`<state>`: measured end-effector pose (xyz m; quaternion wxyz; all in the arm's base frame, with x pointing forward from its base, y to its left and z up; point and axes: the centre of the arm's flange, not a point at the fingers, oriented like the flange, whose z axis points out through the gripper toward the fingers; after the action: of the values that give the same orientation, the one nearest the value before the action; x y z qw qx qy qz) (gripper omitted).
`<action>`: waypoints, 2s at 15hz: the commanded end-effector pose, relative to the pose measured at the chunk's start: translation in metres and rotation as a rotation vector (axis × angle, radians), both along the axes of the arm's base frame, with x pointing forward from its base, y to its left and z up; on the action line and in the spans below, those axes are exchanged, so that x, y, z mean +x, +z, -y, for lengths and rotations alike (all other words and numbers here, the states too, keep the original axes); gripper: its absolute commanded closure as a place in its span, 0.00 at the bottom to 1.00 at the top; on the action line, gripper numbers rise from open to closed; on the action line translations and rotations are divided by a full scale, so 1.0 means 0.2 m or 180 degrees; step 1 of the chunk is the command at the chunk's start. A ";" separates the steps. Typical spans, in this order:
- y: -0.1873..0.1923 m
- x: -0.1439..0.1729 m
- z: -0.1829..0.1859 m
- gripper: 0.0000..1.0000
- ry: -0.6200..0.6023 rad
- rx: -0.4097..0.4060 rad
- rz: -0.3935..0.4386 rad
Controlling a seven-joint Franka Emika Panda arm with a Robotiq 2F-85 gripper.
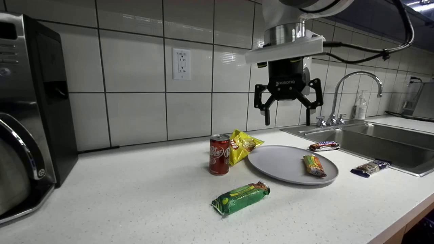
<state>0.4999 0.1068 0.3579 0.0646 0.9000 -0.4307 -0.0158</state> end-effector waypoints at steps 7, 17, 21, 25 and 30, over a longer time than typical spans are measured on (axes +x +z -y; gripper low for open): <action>-0.04 -0.21 -0.19 0.00 -0.0093 0.0171 -0.0081; -0.18 -0.18 -0.38 0.00 -0.0296 0.0160 0.0034; -0.25 -0.16 -0.45 0.00 -0.0321 0.0173 0.0061; -0.33 -0.14 -0.49 0.00 -0.0300 0.0189 0.0055; -0.42 -0.09 -0.52 0.00 -0.0300 0.0213 0.0070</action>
<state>0.4705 0.2015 0.2807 0.0308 0.8847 -0.4640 -0.0310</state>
